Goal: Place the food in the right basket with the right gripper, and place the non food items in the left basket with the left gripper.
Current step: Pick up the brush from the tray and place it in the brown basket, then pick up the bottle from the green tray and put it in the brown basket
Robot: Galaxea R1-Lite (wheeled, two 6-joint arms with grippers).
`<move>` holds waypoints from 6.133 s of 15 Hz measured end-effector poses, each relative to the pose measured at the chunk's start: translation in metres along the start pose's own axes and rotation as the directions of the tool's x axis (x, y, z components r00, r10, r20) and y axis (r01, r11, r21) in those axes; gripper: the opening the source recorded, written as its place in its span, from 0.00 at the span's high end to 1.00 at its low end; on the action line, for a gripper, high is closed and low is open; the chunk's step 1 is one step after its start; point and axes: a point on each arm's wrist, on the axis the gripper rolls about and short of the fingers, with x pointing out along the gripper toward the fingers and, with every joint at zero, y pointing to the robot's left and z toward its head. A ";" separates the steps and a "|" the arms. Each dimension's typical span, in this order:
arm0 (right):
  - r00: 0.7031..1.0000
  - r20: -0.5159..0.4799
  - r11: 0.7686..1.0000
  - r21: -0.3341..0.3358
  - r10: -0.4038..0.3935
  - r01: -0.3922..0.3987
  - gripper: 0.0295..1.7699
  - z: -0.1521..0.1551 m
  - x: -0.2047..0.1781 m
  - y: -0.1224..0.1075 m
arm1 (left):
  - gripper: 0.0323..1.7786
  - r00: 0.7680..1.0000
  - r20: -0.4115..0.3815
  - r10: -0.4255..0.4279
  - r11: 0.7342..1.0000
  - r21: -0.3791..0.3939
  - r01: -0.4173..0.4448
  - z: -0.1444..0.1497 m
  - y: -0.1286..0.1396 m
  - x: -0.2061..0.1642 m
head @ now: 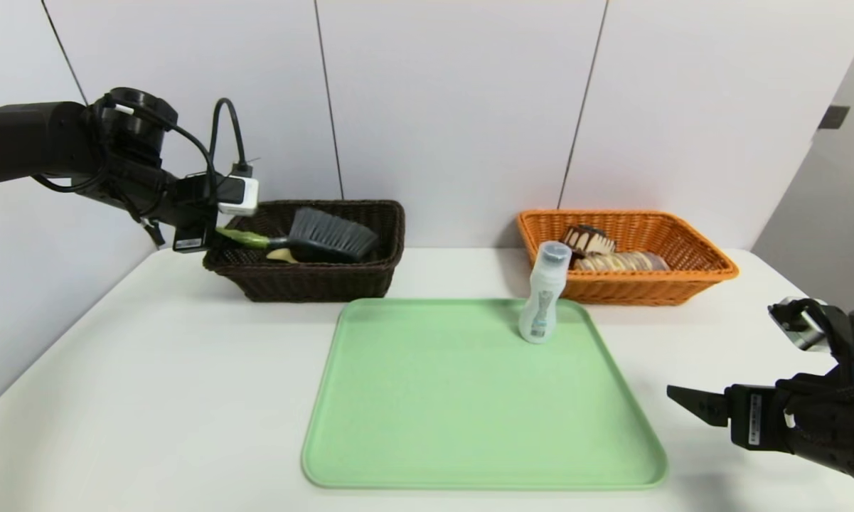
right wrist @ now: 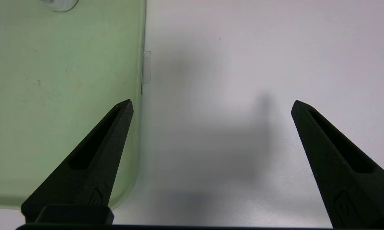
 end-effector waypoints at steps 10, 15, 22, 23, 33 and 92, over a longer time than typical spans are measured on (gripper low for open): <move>0.999 0.048 1.000 -0.005 0.015 -0.014 0.03 0.005 0.002 0.002 | 0.17 0.982 0.186 0.003 0.952 -0.302 0.055 0.045 0.002 -0.049; 0.966 0.216 0.990 -0.037 0.144 -0.139 0.03 0.022 -0.001 0.020 | 0.11 0.930 0.351 -0.111 0.589 -0.730 0.346 0.089 -0.015 -0.091; 0.930 0.219 0.954 -0.129 0.295 -0.271 0.03 0.026 -0.003 0.052 | 0.07 0.930 0.363 -0.054 0.167 -0.915 0.367 0.105 -0.038 -0.163; 0.928 0.207 0.948 -0.139 0.310 -0.285 0.03 0.025 -0.001 0.056 | 0.06 0.945 0.325 -0.050 0.139 -0.934 0.328 0.105 -0.044 -0.170; 0.920 0.244 0.945 -0.194 0.306 -0.263 0.03 0.031 0.052 0.090 | 0.05 0.992 -0.055 0.114 0.078 -0.995 -0.065 0.109 -0.103 -0.213; 0.666 0.410 0.779 -0.241 0.623 -0.579 0.69 0.143 0.028 0.226 | 0.05 0.946 -0.105 0.307 0.053 -0.991 -0.127 0.107 -0.177 -0.235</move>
